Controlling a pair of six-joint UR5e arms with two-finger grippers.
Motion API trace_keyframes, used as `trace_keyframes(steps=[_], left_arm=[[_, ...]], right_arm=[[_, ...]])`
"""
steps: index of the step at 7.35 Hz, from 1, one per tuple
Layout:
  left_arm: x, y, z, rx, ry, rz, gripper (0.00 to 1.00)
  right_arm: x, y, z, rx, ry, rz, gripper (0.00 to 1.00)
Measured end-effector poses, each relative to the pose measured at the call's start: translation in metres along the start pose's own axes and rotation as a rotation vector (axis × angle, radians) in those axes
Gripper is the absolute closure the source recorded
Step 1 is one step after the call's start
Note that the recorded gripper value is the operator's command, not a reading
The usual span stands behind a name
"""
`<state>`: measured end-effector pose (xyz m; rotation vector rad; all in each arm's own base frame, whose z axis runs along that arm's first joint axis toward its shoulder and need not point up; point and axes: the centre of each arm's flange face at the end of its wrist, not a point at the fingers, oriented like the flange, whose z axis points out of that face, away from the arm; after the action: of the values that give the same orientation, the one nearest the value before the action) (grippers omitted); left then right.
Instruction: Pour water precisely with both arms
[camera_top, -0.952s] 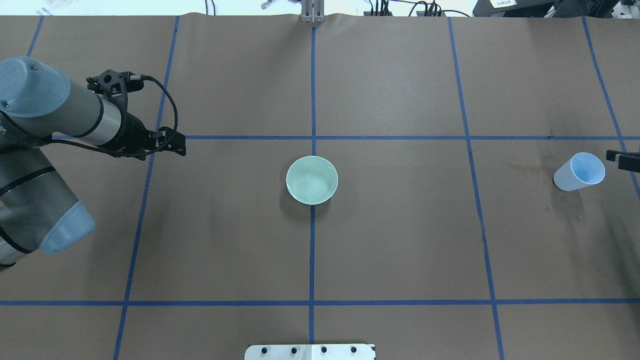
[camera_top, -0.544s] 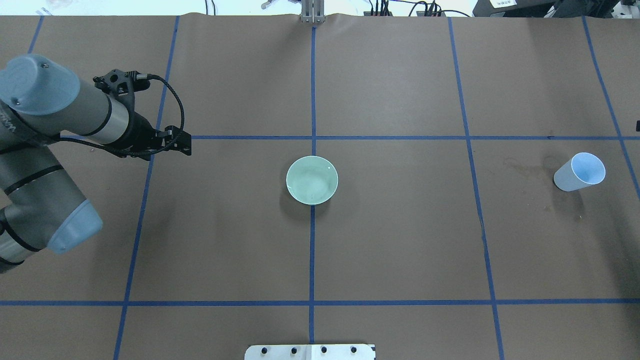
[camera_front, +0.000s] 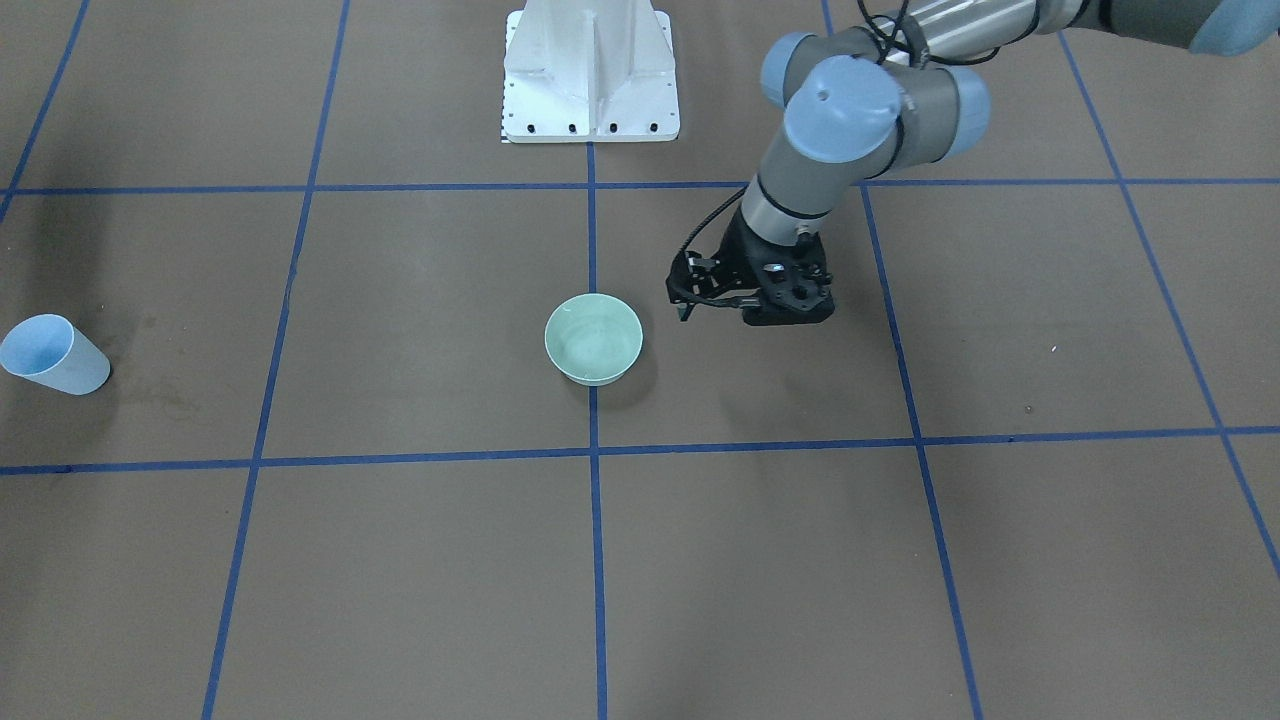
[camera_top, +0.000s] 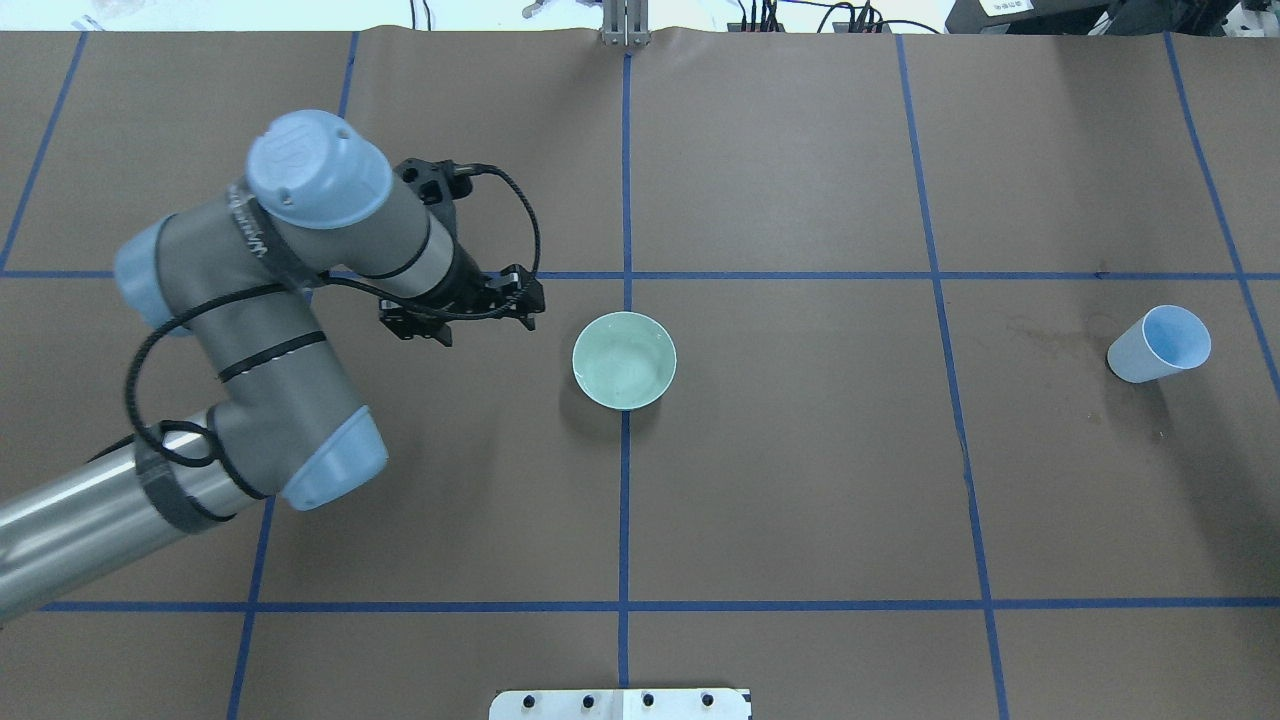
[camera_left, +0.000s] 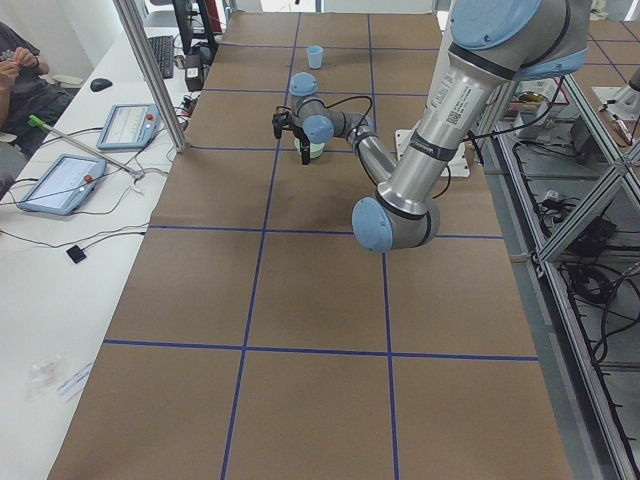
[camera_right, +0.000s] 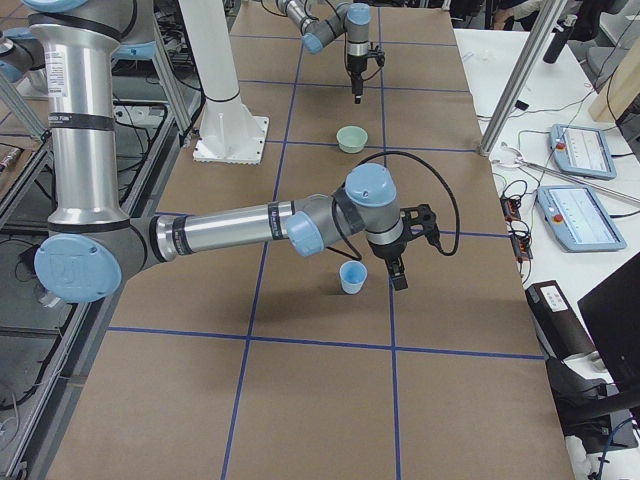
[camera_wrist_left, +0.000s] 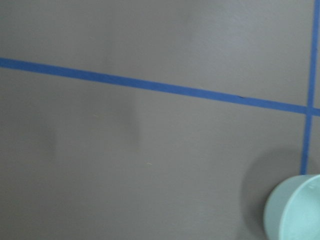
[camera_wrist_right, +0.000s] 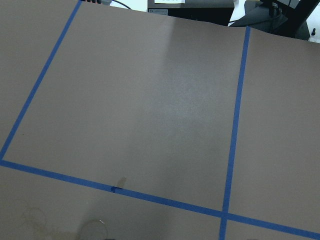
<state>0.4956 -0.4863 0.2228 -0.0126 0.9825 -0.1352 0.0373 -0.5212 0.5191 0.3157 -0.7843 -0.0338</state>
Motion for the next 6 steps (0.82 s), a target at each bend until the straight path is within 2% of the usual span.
trace_keyframes(steps=[1,2,6], left_arm=[[0.024,-0.001,0.015,-0.017,-0.009,0.001,0.06],[0.036,0.002,0.029,-0.032,-0.020,0.004,0.18],[0.047,0.017,0.062,-0.071,-0.046,0.011,0.34]], right_arm=[[0.000,-0.004,-0.007,-0.042,-0.024,0.039,0.02],[0.002,-0.001,-0.008,-0.064,-0.036,0.061,0.02],[0.010,0.010,-0.003,-0.088,-0.043,0.086,0.02]])
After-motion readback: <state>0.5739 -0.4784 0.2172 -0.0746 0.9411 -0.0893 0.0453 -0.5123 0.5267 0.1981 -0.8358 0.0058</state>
